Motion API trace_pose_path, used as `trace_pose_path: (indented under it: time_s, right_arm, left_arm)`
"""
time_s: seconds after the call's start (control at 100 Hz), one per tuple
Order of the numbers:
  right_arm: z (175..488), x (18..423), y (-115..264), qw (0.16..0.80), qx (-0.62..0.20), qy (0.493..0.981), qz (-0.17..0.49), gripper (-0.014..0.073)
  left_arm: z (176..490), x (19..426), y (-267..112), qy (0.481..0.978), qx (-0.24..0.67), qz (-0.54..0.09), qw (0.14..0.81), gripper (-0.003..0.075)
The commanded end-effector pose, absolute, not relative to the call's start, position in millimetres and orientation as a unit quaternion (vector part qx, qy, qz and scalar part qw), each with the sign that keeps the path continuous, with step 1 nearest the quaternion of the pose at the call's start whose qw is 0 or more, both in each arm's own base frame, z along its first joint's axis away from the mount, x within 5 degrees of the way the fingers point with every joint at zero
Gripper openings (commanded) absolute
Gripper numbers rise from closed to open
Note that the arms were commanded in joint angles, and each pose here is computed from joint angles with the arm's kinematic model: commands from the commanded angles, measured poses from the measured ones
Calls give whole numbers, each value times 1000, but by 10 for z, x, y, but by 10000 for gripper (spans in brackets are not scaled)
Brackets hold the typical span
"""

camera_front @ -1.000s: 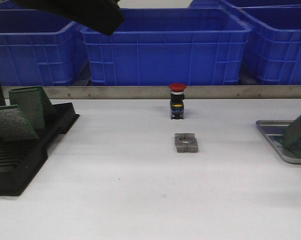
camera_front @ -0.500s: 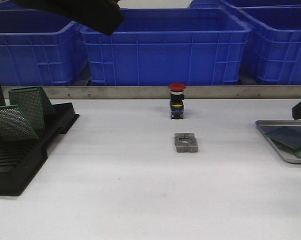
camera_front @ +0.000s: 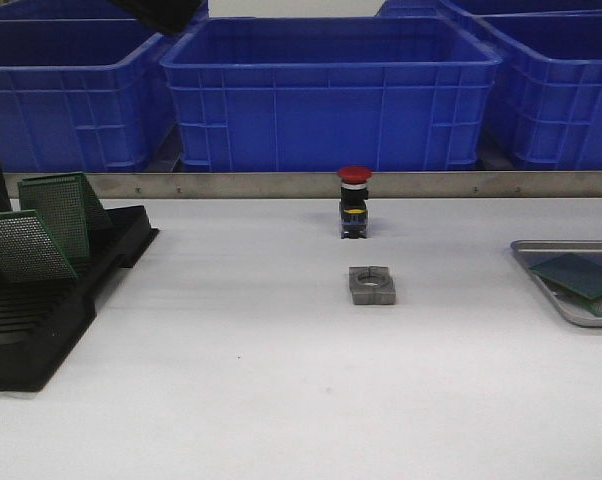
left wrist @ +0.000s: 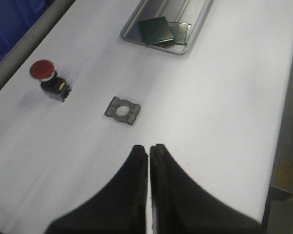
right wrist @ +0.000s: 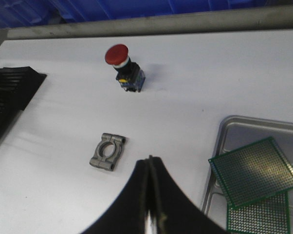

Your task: Place circuit board on tray

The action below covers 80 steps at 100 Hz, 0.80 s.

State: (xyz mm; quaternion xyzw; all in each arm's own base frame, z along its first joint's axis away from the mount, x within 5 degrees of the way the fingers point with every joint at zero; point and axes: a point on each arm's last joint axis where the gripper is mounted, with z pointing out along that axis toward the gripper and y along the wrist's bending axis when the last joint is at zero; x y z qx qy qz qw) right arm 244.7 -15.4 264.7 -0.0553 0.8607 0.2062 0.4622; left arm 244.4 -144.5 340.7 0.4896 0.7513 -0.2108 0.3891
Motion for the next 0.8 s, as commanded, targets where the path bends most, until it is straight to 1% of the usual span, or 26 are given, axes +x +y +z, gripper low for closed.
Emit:
trace_pose_path:
  time_s: [0.0, 0.14, 0.26, 0.4, 0.56, 0.79]
  right_arm:
    - [2895, 2330, -60, 506, -73, 836, 200, -61]
    - [2967, 2180, 151, 530, -106, 823, 173, -61]
    - [2990, 2057, 349, 545, -139, 811, 158, -61]
    - [2964, 1934, 516, 551, -164, 803, 157, -61]
    - [2941, 1815, 576, 563, -172, 795, 147, -61]
    - [3042, 1572, 541, 599, -175, 768, 145, -61]
  left_arm:
    - [3626, 2488, -1316, 769, 414, -225, 432, -20]
    - [3711, 2499, -1122, 789, 337, -213, 467, -20]
    - [3809, 2388, -960, 786, 279, -177, 522, -20]
    - [3836, 2168, -782, 778, 218, -139, 573, -20]
    - [3736, 1887, -646, 764, 178, -125, 608, -20]
    - [3502, 1535, -483, 742, 140, -106, 647, -20]
